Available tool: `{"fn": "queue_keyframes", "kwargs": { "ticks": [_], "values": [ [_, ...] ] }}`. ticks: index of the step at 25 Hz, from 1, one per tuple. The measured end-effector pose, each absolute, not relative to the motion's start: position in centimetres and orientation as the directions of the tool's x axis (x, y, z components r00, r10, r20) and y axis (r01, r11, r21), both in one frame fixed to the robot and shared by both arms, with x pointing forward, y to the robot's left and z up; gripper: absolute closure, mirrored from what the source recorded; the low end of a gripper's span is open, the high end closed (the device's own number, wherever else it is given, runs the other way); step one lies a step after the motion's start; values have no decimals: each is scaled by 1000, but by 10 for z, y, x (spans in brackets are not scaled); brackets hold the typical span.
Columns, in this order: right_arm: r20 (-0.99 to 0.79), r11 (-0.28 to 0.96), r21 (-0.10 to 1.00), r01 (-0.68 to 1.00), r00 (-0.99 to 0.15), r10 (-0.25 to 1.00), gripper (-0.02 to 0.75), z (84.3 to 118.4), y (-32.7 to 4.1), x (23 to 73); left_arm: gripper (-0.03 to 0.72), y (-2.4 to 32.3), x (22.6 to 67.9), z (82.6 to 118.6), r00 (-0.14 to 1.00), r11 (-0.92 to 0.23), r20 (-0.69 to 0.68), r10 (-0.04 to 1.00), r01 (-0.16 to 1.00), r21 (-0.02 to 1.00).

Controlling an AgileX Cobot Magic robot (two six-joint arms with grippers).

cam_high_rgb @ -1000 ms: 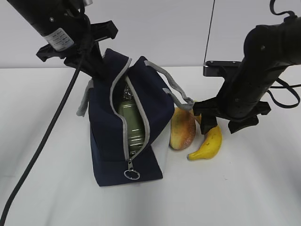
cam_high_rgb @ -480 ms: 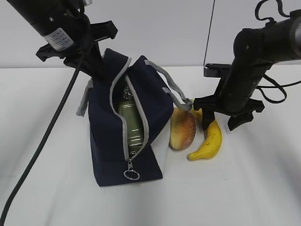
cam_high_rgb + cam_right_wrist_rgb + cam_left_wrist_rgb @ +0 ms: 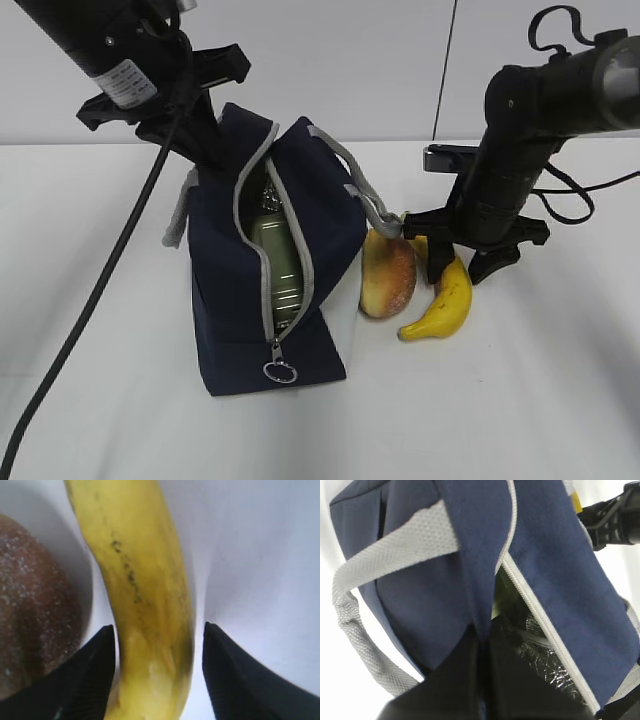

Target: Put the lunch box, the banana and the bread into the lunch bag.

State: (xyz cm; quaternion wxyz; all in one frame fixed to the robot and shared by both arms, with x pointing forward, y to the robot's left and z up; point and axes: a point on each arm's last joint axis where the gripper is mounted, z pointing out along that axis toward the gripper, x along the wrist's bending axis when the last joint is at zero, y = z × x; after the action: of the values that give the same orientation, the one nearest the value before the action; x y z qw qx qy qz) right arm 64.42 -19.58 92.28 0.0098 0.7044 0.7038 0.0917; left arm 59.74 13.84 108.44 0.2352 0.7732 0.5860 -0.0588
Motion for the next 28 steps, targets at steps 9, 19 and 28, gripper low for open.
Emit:
{"fn": "queue_keyframes", "kwargs": {
  "ticks": [9,19,28],
  "values": [
    [129,9,130,991,-26,991,402,920,-194,643,688,138,597,1084,306,-202,-367,878,934,296],
    [4,-5,147,989,4,1000,435,944,-214,650,688,138,598,1084,306,-202,-367,879,933,297],
    [165,-65,405,912,-2,986,435,1067,-233,631,688,138,598,1084,307,-202,-366,879,933,297]
  ]
}}
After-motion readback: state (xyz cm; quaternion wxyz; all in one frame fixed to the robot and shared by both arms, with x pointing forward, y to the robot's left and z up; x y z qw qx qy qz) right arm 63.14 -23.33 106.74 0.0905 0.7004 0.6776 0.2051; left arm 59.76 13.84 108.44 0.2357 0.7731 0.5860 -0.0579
